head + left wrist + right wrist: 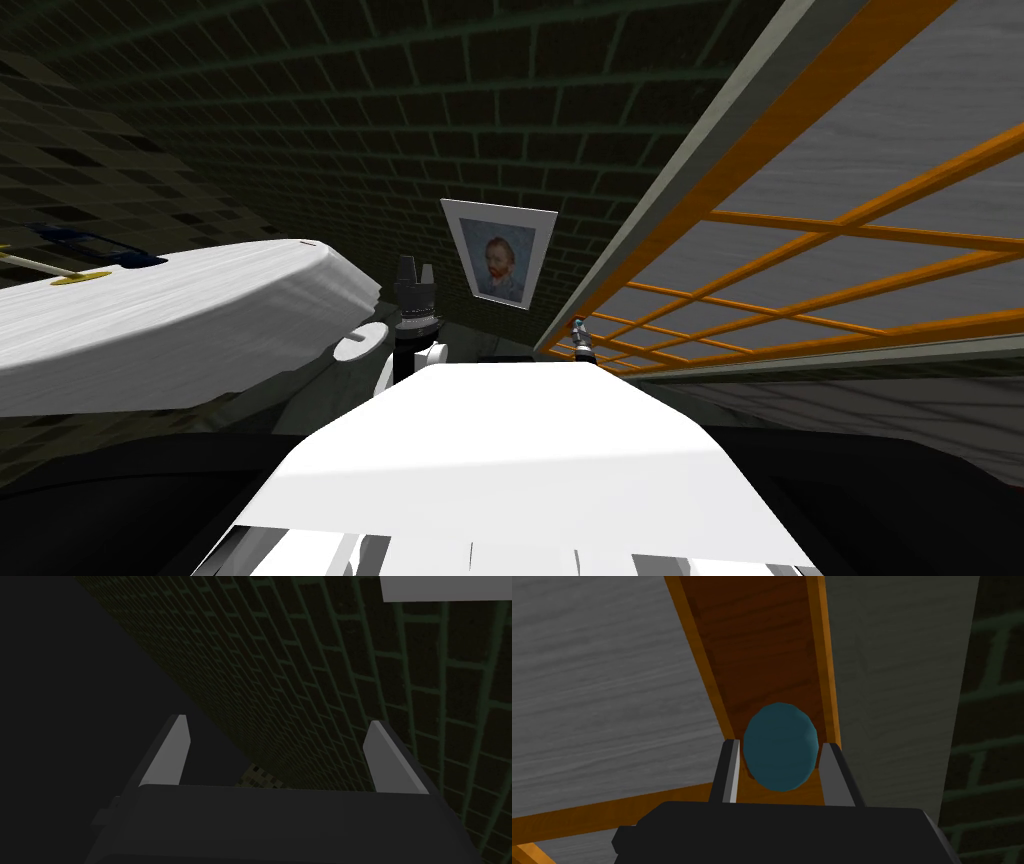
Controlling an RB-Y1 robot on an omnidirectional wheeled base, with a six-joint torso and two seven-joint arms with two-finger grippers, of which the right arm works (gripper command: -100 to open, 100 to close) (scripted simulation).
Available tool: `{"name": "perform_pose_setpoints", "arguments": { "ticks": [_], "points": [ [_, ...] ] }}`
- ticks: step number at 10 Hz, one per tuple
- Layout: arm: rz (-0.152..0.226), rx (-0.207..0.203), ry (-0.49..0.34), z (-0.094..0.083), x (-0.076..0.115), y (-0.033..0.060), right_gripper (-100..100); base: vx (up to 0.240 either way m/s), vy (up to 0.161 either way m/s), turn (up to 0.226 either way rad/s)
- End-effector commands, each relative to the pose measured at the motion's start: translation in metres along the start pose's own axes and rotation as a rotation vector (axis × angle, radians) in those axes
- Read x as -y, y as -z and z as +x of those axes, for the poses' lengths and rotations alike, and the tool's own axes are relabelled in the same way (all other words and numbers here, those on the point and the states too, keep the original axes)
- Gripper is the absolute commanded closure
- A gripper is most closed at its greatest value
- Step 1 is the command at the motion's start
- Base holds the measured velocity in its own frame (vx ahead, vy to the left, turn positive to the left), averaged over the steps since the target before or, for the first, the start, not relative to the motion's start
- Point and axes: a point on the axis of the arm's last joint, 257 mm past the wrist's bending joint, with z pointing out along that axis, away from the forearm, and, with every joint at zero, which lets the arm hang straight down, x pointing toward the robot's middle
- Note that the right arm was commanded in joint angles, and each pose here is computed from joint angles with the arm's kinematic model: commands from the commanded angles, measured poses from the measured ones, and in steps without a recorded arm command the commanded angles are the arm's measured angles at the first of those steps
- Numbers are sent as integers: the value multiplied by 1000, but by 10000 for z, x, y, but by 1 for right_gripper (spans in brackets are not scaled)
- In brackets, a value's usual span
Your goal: Pull the door open
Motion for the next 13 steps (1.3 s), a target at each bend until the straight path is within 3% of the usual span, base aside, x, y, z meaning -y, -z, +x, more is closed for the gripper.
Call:
{"name": "perform_pose_setpoints", "arguments": {
  "ticks": [1,13],
  "points": [
    [5,1,-48,4,6,5,100,-37,-19,51],
    [35,34,-385,-62,106,-19,100,-43,-12,58]
  ]
}}
